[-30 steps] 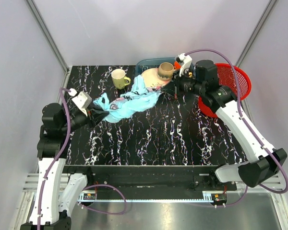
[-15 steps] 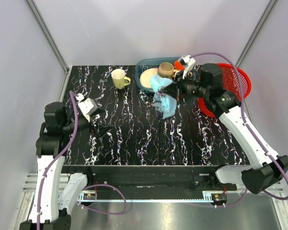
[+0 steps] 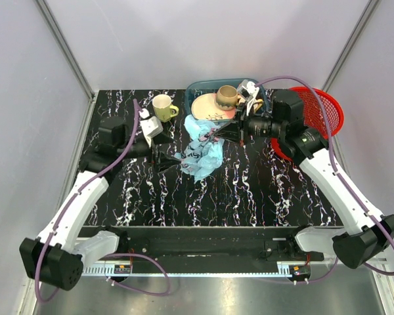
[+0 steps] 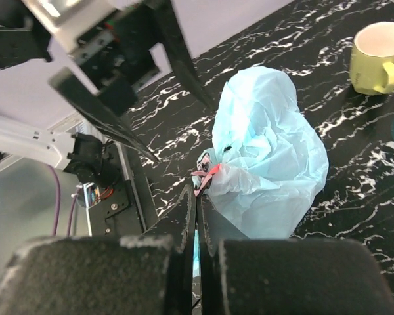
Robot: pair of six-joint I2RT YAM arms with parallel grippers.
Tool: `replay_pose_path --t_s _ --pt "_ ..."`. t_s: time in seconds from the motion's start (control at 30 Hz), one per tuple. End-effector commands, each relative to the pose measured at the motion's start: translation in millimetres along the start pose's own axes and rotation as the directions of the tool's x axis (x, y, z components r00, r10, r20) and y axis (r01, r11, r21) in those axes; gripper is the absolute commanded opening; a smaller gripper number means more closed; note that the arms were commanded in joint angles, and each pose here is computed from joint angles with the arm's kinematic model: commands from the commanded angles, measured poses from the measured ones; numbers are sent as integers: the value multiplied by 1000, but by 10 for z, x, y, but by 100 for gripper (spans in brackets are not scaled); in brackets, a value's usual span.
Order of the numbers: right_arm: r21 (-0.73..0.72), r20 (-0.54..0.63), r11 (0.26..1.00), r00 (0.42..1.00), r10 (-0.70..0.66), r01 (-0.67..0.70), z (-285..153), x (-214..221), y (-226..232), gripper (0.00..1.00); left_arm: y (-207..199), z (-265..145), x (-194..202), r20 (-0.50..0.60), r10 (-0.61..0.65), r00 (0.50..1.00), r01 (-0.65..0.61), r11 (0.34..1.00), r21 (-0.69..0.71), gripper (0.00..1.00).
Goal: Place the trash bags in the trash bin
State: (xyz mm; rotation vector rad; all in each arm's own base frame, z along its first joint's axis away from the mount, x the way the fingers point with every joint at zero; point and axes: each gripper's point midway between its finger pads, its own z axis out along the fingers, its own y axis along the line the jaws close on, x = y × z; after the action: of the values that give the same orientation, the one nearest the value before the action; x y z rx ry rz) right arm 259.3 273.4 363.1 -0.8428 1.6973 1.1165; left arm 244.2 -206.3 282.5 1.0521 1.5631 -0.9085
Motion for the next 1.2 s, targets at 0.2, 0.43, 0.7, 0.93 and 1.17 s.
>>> replay_pose_path --t_s 0.2,0.43,0.7,0.93,1.17 --pt "-109 101 980 983 -153 164 -86 -375 451 0 -234 490 33 43 24 999 -30 989 146 69" --pt "60 142 986 977 -162 155 -40 -580 115 0 -199 399 -269 128 -100 987 91 993 71 0" --pt "271 77 961 996 38 -57 128 -415 -634 79 6 225 -258 233 -464 855 476 879 5 0" --pt "367 -117 921 976 185 -130 61 521 -840 99 257 366 220 180 -637 750 659 742 -121 0" --pt "322 -199 873 876 440 -366 87 1358 -630 95 332 240 619 15 -553 833 534 796 -285 39"
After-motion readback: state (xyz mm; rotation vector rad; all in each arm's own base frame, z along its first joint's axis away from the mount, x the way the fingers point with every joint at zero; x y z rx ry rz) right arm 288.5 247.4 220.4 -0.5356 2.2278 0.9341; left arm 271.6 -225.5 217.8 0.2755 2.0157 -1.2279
